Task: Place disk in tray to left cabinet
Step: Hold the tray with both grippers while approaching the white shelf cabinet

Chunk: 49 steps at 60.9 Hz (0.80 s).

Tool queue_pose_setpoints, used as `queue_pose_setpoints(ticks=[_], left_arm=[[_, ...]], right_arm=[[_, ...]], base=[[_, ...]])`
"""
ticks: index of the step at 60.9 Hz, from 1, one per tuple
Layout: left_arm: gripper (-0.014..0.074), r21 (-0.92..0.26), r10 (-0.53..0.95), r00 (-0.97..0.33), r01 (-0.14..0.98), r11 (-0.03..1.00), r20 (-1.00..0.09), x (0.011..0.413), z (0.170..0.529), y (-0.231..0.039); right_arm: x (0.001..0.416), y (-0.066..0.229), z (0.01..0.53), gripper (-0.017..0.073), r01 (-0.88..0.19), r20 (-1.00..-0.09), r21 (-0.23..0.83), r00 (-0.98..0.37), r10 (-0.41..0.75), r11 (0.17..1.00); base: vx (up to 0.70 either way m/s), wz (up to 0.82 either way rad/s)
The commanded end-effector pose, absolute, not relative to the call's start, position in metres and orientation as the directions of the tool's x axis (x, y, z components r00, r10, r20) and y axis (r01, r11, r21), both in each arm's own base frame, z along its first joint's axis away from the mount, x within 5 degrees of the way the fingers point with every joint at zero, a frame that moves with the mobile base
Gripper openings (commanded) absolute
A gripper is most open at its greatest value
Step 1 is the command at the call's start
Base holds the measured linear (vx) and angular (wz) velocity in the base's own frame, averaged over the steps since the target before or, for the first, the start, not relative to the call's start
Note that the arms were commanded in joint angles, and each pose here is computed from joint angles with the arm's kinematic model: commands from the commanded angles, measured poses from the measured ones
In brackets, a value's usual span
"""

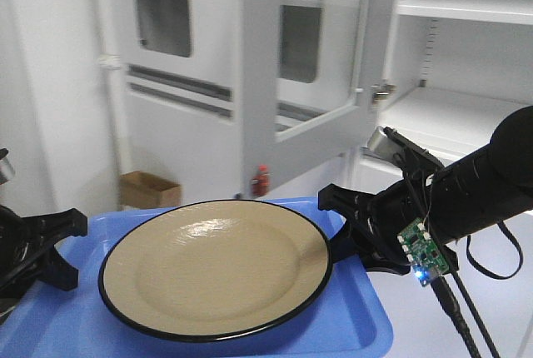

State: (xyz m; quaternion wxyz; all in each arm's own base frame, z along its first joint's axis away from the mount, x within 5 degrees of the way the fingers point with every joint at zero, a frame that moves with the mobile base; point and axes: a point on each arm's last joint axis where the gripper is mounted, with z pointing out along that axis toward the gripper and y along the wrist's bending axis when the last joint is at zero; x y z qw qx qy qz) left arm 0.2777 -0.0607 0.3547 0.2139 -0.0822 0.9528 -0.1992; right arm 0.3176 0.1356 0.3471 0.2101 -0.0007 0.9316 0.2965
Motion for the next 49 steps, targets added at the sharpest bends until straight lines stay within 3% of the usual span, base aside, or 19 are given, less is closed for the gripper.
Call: queue_pose_setpoints(ticks=[1, 49], left_arm=[[0.0000, -0.588, -0.319, -0.856, -0.022, 0.809, -0.407, 0.2706, 0.3850, -0.0779], [0.0000, -0.588, -0.319, -0.856, -0.022, 0.809, -0.407, 0.2706, 0.3850, -0.0779]], right_arm=[[0.3054, 0.1475, 0.3833, -0.0006, -0.176, -0.428, 0.679, -0.884, 0.189, 0.713], [0.3054, 0.1475, 0.3833, -0.0006, -0.176, -0.428, 0.679, -0.884, 0.189, 0.713]], base=[[0.15, -0.58], [0.09, -0.46]])
